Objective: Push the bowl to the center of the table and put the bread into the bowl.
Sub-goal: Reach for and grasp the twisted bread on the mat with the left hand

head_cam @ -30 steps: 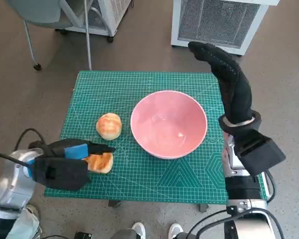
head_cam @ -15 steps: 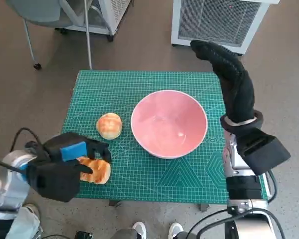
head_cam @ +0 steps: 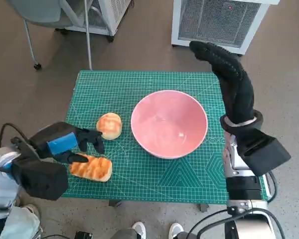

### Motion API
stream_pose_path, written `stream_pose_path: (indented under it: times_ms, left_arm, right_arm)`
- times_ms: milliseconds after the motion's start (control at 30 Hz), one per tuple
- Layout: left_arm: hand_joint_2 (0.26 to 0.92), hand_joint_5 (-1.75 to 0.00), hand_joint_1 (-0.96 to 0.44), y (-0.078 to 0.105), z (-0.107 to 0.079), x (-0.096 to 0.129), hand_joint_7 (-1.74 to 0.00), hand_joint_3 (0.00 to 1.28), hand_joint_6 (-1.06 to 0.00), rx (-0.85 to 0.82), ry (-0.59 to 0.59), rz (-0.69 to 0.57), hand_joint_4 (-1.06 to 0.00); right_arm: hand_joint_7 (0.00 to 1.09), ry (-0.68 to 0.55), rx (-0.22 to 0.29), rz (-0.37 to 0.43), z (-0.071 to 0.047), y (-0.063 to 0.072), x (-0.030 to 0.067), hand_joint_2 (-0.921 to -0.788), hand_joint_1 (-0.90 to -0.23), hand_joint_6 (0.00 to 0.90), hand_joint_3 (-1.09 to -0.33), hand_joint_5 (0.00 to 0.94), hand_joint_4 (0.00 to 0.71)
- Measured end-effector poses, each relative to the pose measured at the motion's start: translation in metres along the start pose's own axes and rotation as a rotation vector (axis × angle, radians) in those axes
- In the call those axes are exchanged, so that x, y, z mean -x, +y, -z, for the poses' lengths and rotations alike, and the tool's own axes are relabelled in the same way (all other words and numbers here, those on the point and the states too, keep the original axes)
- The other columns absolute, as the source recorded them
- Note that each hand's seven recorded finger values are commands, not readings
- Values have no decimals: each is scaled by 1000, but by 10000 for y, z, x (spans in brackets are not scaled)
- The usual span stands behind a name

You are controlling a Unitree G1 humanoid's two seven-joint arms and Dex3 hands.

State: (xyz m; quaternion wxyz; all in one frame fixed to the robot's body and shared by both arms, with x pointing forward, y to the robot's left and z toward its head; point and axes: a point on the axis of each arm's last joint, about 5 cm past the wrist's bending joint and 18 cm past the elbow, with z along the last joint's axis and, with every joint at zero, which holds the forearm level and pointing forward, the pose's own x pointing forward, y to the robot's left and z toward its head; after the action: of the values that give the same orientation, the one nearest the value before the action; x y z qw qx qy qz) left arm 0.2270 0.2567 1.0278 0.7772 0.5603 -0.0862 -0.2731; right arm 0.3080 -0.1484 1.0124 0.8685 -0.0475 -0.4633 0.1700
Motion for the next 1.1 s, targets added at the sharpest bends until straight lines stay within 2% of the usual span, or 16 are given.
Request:
stream_pose_path:
  times_ms: [267,500,567,600,667,767,900,1100]
  left_arm:
    - [920,-1117,0,105,-63,18,-1264,90,-572,-20,-30,-82,-694]
    - [920,-1122,0,105,-84,38,-1281,99,-563,-16,-31,-106,-680]
    - [921,-1239,0,94,-95,55,-1365,184,-489,-6,-18,-86,-557]
    - [885,-1114,-27,91,-100,66,-1223,177,-419,0,-4,-62,-473]
    - [806,-540,-125,92,-109,95,-670,117,-279,11,44,23,-333]
    - [763,-178,-261,112,-121,119,-286,55,-164,29,141,193,-200]
    - [749,-38,-385,143,-150,132,-131,28,-132,33,233,355,-134]
    - [748,-4,-418,111,-210,143,-76,17,-119,18,222,370,-68]
  right_arm:
    - [670,0,-2,2,2,-3,3,-921,-754,38,-810,3,290]
    - [675,-2,-1,3,-2,-6,2,-921,-748,34,-812,2,289]
    - [678,-4,0,4,-5,-8,0,-921,-743,30,-816,1,287]
    - [679,-6,0,4,-7,-8,-1,-921,-742,29,-817,1,287]
    - [684,-9,1,4,-12,-10,-3,-921,-739,26,-819,1,287]
    - [691,-11,5,6,-18,-18,-2,-921,-735,21,-822,0,286]
    - [720,-12,5,8,-20,-22,2,-921,-732,6,-825,1,284]
    - [731,-10,2,10,-16,-16,5,-921,-742,4,-820,2,285]
